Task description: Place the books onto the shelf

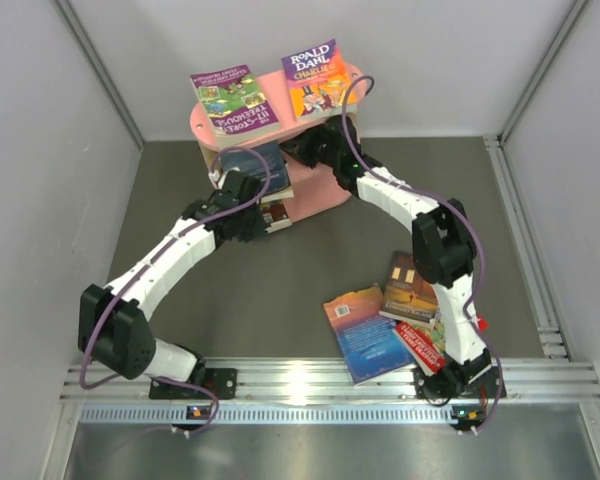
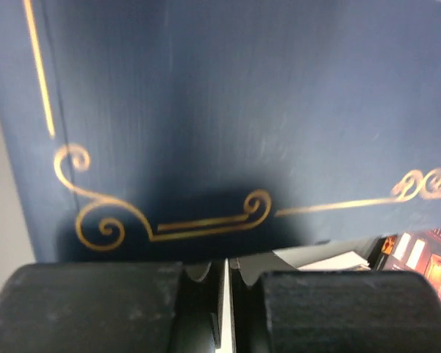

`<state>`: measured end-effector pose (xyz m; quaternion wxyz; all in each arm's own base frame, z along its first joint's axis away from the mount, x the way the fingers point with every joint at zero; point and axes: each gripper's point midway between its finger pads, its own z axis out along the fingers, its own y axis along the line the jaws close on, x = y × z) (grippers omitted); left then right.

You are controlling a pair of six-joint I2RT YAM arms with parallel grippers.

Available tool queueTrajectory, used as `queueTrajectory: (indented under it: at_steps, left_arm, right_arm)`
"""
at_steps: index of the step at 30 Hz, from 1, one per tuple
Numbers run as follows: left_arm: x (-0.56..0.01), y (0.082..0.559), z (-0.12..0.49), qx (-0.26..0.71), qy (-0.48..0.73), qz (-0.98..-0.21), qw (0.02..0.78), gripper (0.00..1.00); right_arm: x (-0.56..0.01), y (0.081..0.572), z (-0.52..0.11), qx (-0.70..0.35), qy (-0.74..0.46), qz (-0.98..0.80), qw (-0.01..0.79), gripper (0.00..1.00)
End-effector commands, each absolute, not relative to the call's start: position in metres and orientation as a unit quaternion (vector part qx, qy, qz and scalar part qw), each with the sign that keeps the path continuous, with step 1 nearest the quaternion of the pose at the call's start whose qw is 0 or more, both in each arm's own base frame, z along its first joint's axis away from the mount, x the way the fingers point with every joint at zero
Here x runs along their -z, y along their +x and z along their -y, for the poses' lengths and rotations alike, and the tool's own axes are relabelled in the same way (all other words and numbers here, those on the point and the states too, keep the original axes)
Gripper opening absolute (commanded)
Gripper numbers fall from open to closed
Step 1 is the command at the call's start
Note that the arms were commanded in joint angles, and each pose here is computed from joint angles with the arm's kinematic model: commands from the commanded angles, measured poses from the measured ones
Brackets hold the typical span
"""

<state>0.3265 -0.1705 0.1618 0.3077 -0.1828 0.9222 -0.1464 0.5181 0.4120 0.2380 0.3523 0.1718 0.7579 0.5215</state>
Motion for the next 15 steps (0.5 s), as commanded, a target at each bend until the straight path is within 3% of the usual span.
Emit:
queueTrajectory:
  at_steps: [1, 15]
  left_arm:
    - [-0.183, 0.349, 0.174, 0.160, -0.175, -0.909, 0.342, 0.07]
    - [-0.182, 0.360, 0.178, 0.169, -0.180, -0.907, 0.341, 0.05]
  right_arm:
    - [-0.219, 0.469, -0.452, -0.524, 0.122, -0.785, 0.308, 0.00]
    - [-0.212, 0.377, -0.459, -0.534, 0.074, -0.804, 0.251, 0.00]
